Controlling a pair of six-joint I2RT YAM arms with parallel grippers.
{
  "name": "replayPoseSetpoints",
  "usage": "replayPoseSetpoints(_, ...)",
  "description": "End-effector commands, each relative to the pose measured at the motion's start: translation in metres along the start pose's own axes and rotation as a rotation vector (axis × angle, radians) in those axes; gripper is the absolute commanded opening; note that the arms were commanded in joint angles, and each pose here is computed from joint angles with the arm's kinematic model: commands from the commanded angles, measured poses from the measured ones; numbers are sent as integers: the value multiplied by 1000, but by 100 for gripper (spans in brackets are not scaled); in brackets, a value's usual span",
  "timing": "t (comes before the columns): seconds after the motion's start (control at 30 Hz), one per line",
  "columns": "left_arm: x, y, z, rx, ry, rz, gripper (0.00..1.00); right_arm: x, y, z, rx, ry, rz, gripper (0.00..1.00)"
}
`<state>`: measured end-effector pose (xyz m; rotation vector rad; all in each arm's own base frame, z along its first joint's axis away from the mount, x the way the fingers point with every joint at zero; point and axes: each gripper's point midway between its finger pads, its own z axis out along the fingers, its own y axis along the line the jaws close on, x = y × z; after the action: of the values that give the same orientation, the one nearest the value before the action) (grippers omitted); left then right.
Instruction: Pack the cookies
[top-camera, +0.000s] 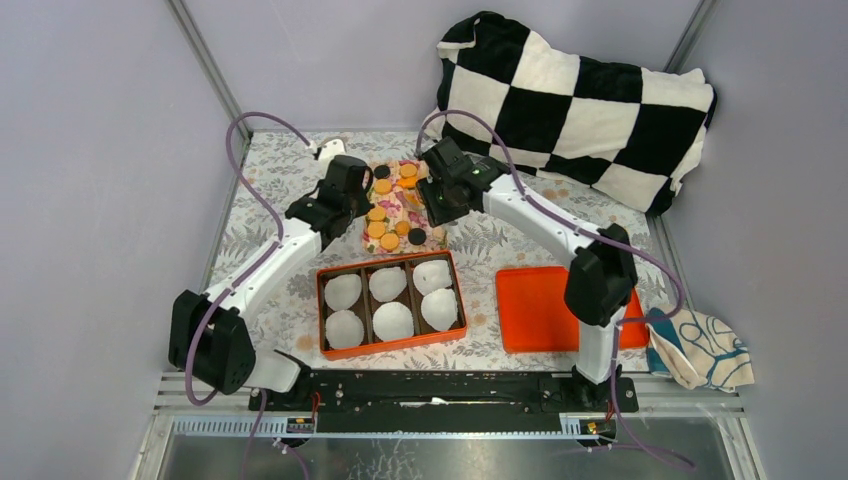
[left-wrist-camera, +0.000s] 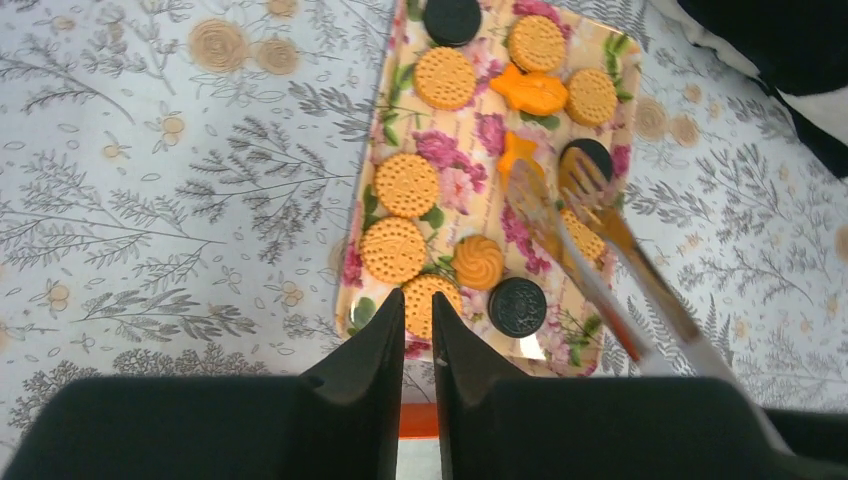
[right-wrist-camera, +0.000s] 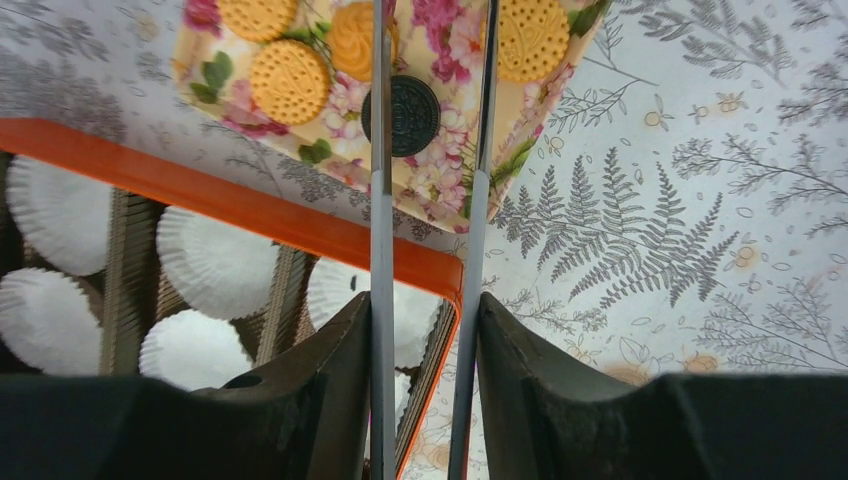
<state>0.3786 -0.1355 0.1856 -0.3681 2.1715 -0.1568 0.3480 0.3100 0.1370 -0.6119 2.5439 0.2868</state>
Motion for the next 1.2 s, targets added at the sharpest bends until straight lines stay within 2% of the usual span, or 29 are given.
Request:
replayPoseSetpoints(0.0, 0, 5, 1, 24, 5, -59, 19, -25, 11, -49, -51, -132, -29, 0)
replayPoseSetpoints(0.47, 6, 0, 2, 51, 33, -54, 18, -20, 8, -12, -18, -82, -42, 1)
replayPoseSetpoints(0.6, 7, 3, 2, 39, 35, -49, 18, -23, 11, -6, -25, -73, -31, 20)
replayPoseSetpoints(0.67, 7, 5, 2, 34, 31, -48, 19, -23, 12, -3, -28, -74, -29, 26)
replayPoseSetpoints(1.17, 8, 6, 2, 33, 30, -48, 19, -47, 32, 22, -104, -80, -39, 31)
